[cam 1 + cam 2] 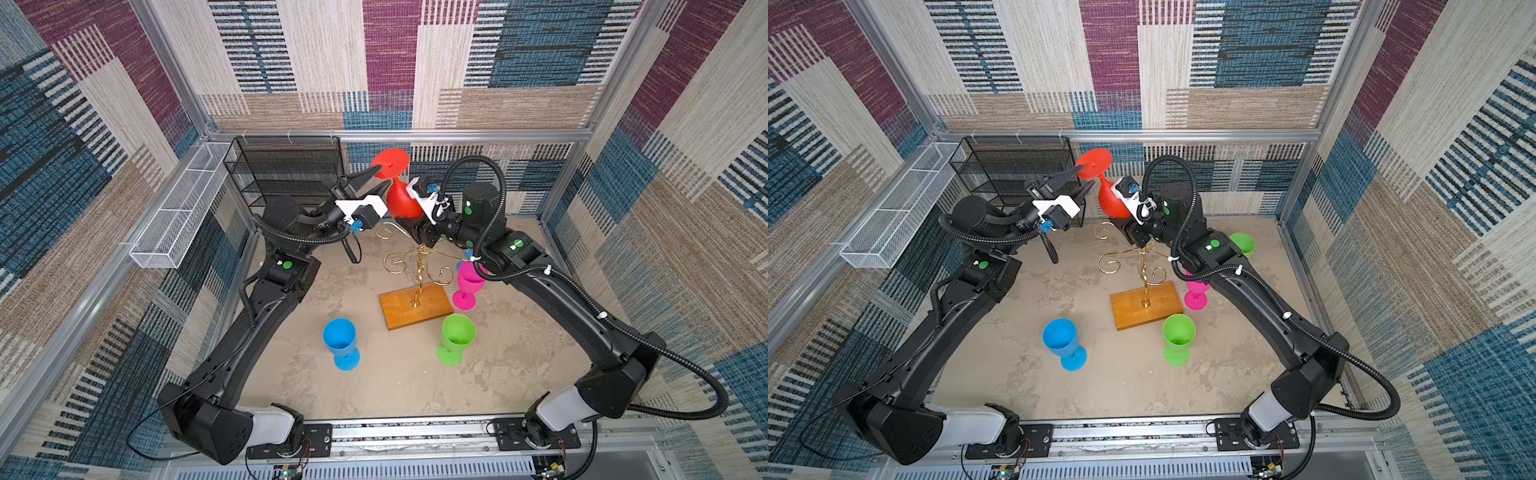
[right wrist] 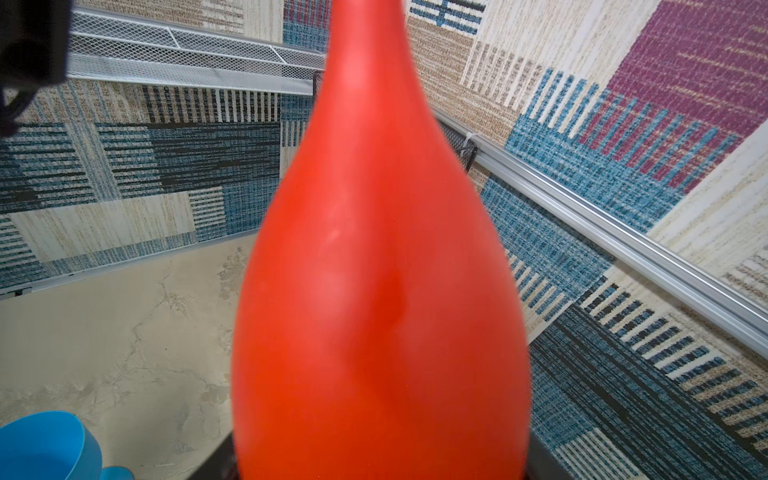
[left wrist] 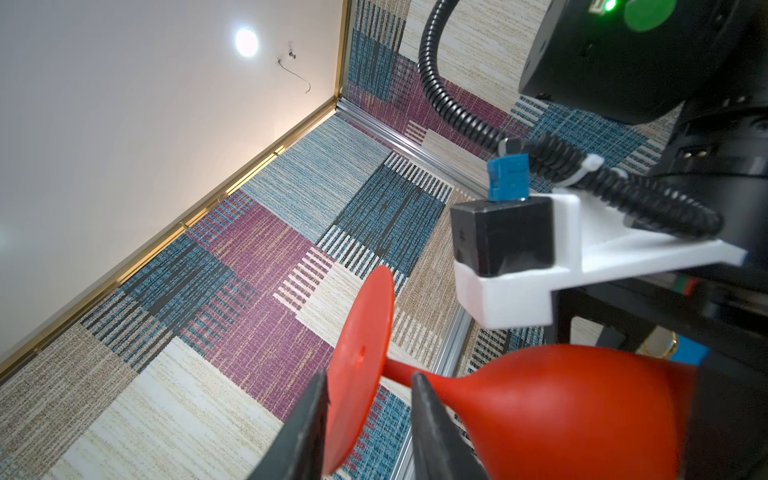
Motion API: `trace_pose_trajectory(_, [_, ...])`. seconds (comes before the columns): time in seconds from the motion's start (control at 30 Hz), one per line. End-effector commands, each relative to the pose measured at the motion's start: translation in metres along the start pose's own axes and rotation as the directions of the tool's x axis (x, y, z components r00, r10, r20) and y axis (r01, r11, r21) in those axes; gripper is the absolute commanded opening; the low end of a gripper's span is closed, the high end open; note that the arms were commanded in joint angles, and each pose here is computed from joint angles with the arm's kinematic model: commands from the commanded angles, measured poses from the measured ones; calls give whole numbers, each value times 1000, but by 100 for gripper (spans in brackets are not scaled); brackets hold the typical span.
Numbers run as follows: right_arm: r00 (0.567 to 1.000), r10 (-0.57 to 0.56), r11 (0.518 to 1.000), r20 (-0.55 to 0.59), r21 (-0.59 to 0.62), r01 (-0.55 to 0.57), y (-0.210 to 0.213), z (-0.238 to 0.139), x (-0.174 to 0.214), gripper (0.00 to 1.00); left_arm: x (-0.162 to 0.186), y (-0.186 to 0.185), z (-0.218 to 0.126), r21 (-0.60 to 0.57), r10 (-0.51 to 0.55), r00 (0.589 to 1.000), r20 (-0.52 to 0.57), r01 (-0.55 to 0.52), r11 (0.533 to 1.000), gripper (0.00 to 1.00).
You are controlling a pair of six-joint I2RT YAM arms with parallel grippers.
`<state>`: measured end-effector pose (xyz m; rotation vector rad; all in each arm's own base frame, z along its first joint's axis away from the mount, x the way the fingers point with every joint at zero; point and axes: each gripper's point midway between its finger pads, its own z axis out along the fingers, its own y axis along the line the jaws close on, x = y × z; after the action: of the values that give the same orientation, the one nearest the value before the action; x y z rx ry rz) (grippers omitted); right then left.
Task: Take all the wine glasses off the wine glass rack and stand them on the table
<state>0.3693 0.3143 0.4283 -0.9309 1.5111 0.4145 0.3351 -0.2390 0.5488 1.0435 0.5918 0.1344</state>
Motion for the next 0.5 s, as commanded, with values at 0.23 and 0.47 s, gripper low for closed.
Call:
trace_pose_trajectory(0.23, [1000, 0, 1000, 23, -11, 0, 4, -4, -8, 60, -4, 9, 1, -36, 54, 999, -5, -55, 998, 13])
trace_pose_trajectory(0.47, [1000, 2, 1000, 22, -22, -2, 7, -3, -7, 62, -4, 9, 0, -36, 58, 998, -9, -58, 998, 0])
